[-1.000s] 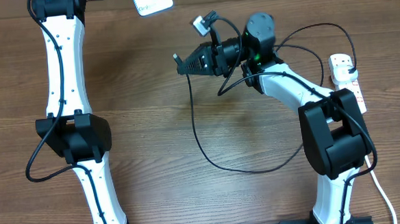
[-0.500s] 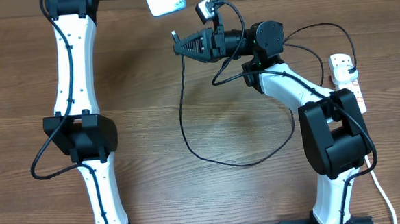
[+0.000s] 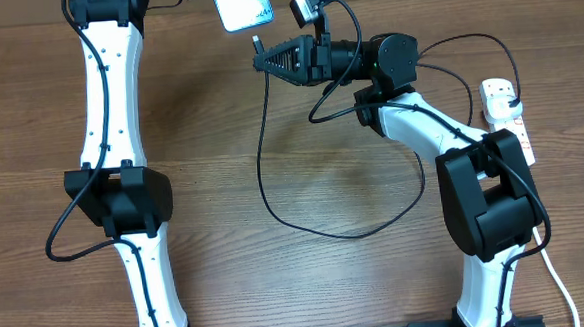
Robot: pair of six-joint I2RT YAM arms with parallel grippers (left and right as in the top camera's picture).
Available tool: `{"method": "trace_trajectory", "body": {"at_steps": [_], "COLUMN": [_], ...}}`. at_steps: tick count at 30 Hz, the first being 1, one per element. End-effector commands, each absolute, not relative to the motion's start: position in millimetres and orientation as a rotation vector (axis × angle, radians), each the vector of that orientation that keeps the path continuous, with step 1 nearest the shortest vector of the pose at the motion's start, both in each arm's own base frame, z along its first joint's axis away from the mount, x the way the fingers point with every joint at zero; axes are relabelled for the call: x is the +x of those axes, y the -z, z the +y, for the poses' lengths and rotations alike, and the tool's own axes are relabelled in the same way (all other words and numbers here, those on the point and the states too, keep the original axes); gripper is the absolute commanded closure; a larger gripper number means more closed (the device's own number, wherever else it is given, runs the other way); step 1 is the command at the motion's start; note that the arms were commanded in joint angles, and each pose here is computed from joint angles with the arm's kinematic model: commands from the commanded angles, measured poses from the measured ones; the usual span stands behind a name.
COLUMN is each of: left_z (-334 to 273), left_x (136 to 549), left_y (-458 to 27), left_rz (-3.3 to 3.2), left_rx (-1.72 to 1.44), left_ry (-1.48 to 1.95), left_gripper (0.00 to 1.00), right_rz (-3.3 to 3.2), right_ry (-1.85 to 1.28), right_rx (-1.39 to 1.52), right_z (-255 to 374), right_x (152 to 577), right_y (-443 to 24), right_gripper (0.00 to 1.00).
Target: Plug charger to phone and switch on socket
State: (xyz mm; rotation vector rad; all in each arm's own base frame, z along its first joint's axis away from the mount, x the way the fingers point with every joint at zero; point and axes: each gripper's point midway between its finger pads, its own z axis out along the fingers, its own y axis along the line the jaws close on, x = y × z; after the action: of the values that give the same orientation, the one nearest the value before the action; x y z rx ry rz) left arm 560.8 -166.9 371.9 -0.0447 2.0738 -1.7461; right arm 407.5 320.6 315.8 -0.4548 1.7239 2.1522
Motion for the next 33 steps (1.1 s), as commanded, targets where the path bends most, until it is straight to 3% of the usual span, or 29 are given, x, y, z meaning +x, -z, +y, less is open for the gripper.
{"method": "trace_trajectory", "body": {"at_steps": [1,33], "left_z": [-171,-181], "left_x": [547,536], "left_y": [-398,-392], "left_rz": [2.028,2.067], "left_rx": [0.044,0.073], "left_ry": [1.727,1.775], "left_gripper": [0.96,0.96], "right_rz": [1.701,1.691], "right_ry": [-2.143,-2.123], "right_rx": [-0.443,-0.422], "right_z": [319,313], "right_x": [411,418], "right_y": [-320,-320], "right_gripper": [0.96,0.96]}}
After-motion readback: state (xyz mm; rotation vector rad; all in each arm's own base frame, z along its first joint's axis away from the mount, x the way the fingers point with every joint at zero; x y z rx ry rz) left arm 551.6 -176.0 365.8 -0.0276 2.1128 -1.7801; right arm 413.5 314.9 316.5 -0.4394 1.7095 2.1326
